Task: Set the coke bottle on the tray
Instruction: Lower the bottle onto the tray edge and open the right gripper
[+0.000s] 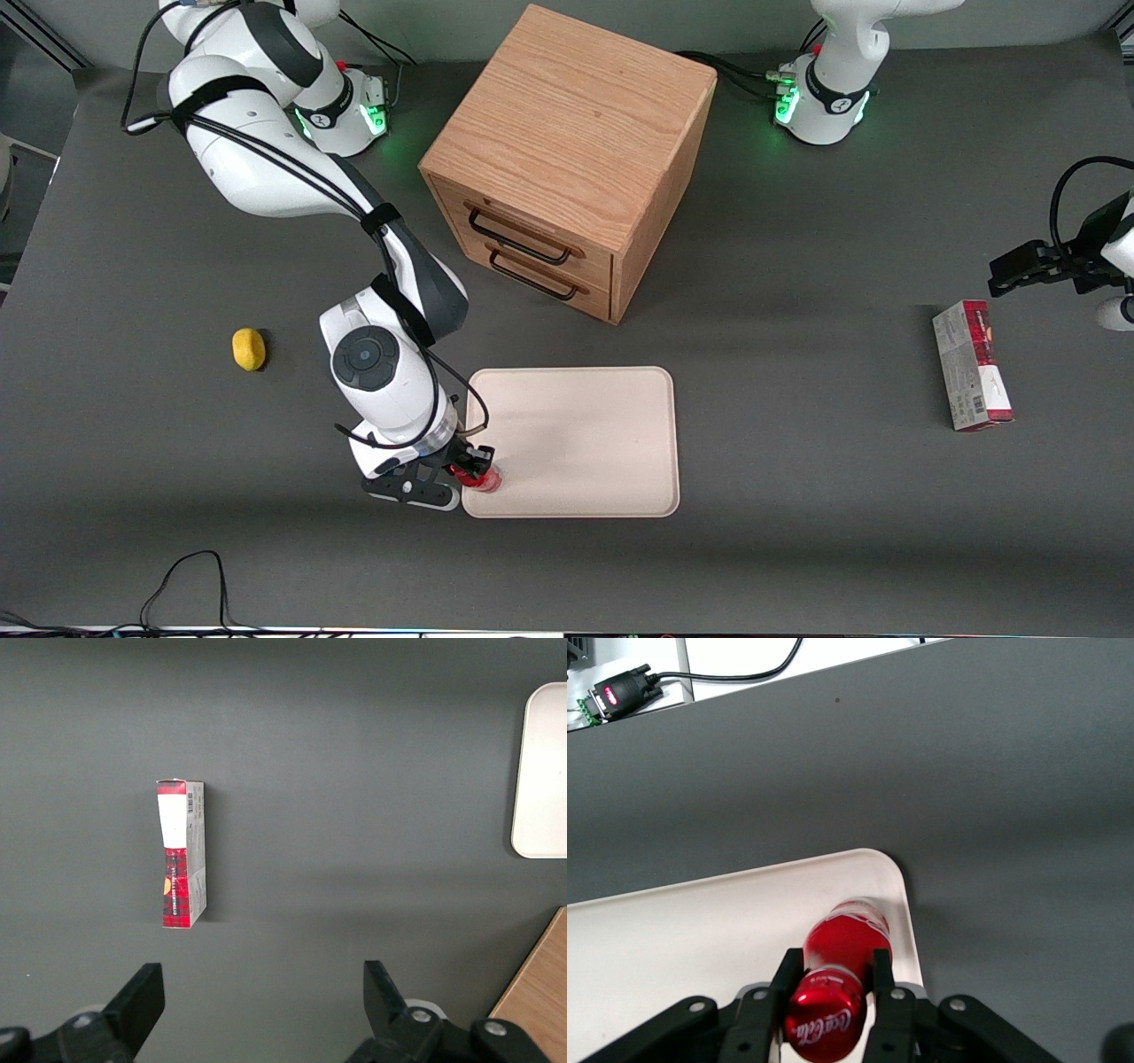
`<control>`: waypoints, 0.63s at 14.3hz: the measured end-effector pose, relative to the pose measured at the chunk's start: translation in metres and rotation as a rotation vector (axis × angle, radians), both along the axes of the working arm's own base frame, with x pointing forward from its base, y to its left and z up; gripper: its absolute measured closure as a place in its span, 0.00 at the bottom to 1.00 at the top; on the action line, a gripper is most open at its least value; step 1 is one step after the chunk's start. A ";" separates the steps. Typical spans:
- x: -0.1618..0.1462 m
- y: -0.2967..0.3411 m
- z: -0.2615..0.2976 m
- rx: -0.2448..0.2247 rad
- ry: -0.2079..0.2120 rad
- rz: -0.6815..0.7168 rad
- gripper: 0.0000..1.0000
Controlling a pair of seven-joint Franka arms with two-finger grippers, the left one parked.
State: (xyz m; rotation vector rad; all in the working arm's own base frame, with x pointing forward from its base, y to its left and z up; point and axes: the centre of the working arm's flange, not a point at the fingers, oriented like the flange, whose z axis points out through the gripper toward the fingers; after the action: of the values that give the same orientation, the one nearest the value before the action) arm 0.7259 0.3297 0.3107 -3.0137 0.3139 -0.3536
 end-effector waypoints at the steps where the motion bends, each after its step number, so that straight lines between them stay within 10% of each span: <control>1: 0.000 0.000 0.000 0.002 -0.006 0.002 0.59; 7: 0.005 0.000 0.019 0.016 -0.060 0.007 0.01; 9: 0.000 -0.003 0.045 -0.009 -0.048 0.005 0.00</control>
State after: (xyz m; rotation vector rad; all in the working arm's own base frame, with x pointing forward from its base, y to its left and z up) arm 0.7259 0.3262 0.3558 -3.0089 0.3009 -0.4279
